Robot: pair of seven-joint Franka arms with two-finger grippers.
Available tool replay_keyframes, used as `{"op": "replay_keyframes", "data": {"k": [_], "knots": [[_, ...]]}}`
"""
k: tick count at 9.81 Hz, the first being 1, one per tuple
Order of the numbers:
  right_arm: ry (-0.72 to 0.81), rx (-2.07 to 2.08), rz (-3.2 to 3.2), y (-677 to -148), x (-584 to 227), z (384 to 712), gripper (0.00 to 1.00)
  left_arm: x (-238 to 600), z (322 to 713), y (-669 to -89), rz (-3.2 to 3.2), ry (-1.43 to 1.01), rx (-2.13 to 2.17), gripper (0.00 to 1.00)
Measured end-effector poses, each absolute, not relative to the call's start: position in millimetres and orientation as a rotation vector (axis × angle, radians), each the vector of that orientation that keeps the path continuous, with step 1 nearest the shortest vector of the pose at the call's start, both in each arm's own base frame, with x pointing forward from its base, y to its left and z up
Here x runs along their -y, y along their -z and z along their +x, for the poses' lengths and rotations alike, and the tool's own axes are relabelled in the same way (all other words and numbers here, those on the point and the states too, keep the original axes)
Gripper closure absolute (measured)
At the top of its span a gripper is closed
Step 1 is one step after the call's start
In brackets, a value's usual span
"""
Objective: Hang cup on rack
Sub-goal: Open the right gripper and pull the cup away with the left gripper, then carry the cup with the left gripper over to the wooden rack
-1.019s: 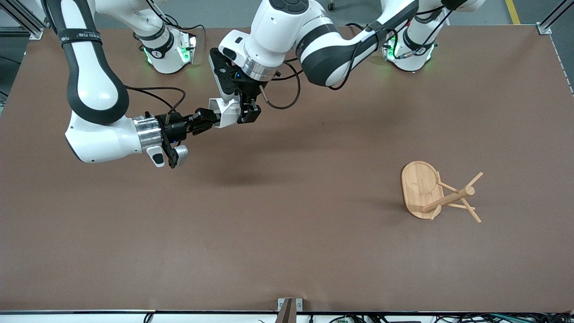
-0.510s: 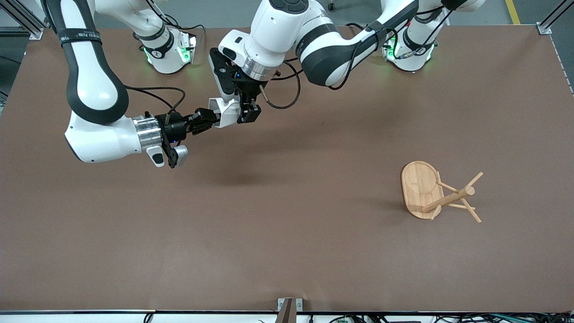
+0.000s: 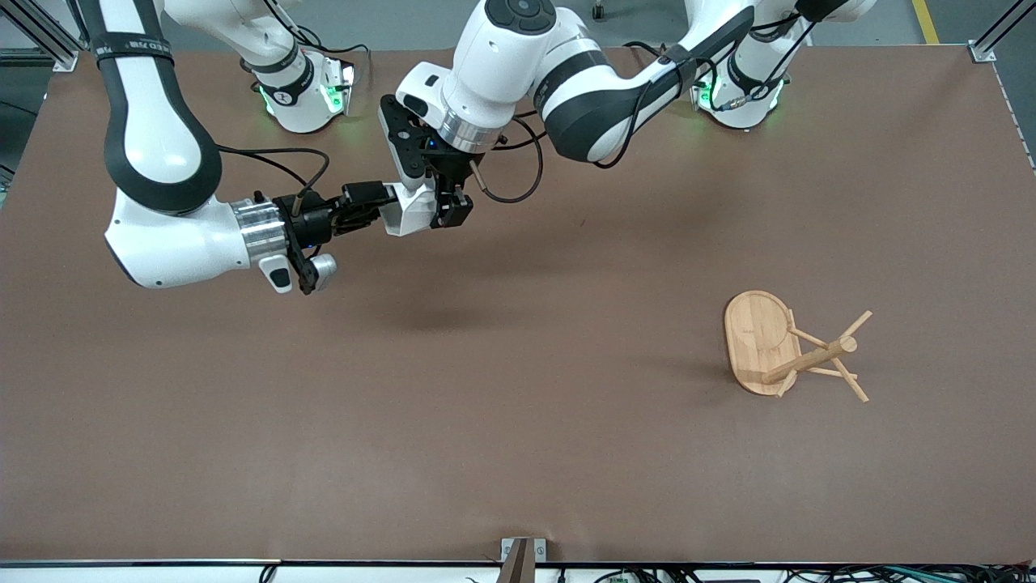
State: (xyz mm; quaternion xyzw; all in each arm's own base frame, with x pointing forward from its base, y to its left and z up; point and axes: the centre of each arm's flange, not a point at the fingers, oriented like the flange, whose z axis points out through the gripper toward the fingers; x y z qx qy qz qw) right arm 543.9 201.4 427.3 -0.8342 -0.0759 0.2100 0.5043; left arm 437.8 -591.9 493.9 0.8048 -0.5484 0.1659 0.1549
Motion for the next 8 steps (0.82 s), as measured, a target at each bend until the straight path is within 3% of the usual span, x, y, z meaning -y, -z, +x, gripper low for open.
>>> {"op": "replay_keyframes", "data": {"k": [1, 2, 6, 8], "knots": [[-0.485, 0.179, -2.058, -431, -182, 551, 0.10, 592, 439, -491, 2.309, -0.469, 1.569, 0.22], [-0.454, 0.180, -2.157, -434, -153, 560, 0.00, 591, 440, -490, 2.331, -0.461, 1.536, 0.22], [-0.359, 0.151, -2.641, -455, -3, 585, 0.00, 559, 472, -475, 2.602, -0.333, 1.231, 0.22], [-0.216, 0.233, -2.981, -497, 36, 597, 0.00, 528, 494, -481, 2.778, -0.259, 0.972, 0.22]]}}
